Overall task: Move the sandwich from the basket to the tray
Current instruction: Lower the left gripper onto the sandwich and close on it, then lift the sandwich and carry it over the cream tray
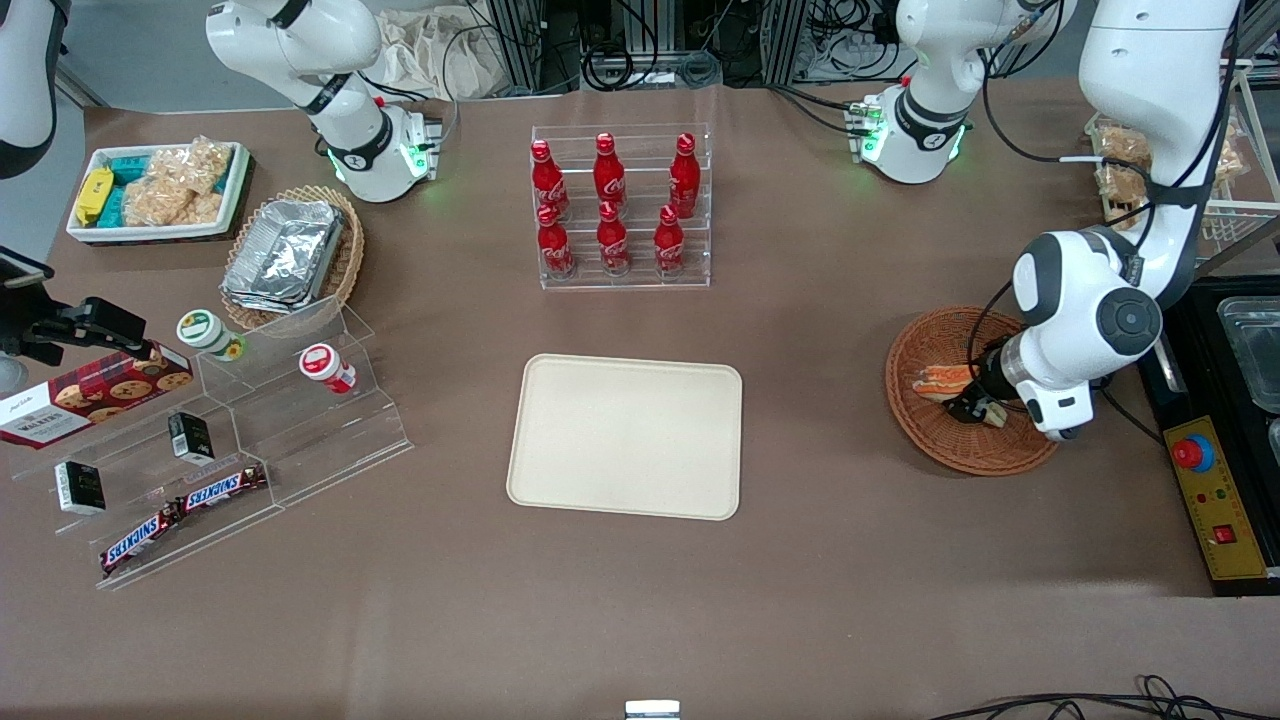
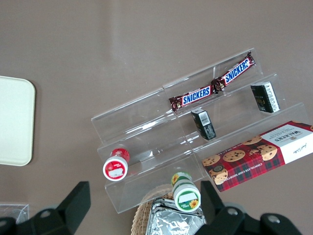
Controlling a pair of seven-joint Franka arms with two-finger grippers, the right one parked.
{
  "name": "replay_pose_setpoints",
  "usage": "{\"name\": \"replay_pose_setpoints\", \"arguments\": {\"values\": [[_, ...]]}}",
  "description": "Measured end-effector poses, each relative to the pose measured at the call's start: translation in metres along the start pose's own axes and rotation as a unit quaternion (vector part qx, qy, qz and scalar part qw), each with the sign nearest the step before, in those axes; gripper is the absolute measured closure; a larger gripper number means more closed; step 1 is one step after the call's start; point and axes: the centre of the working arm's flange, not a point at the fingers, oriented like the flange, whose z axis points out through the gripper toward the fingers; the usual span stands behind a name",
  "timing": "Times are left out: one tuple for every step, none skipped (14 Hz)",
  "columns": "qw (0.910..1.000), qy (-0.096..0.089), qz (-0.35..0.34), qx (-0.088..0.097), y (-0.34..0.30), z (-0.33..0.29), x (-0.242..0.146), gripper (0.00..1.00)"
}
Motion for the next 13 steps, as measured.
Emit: {"name": "replay_pose_setpoints", "arguments": {"values": [[1.0000, 0.000, -0.002, 0.000, -0.001, 0.000, 0.001, 0.48], [1.0000, 0.001, -0.002, -0.001, -0.001, -0.001, 0.002, 0.57], [1.0000, 0.002, -0.005, -0.003, 0.000, -0.004, 0.002, 0.63], [1.0000, 0.003, -0.006, -0.005, 0.001, -0.012, 0.001, 0.66], [1.0000, 0.003, -0.002, -0.003, 0.004, -0.027, -0.003, 0.67], [1.0000, 0.002, 0.008, -0.001, 0.010, -0.051, -0.011, 0.68], [0.9997, 0.003, 0.024, 0.000, 0.020, -0.083, -0.027, 0.73], [0.9989, 0.006, 0.046, -0.002, 0.033, -0.116, -0.049, 0.78], [0.9972, 0.011, 0.074, -0.009, 0.048, -0.147, -0.077, 0.81], [0.9944, 0.016, 0.103, -0.018, 0.063, -0.168, -0.107, 0.81], [0.9899, 0.019, 0.138, -0.028, 0.077, -0.179, -0.138, 0.81], [0.9828, 0.021, 0.180, -0.035, 0.088, -0.181, -0.167, 0.81], [0.9725, 0.023, 0.228, -0.044, 0.099, -0.177, -0.193, 0.81]]}}
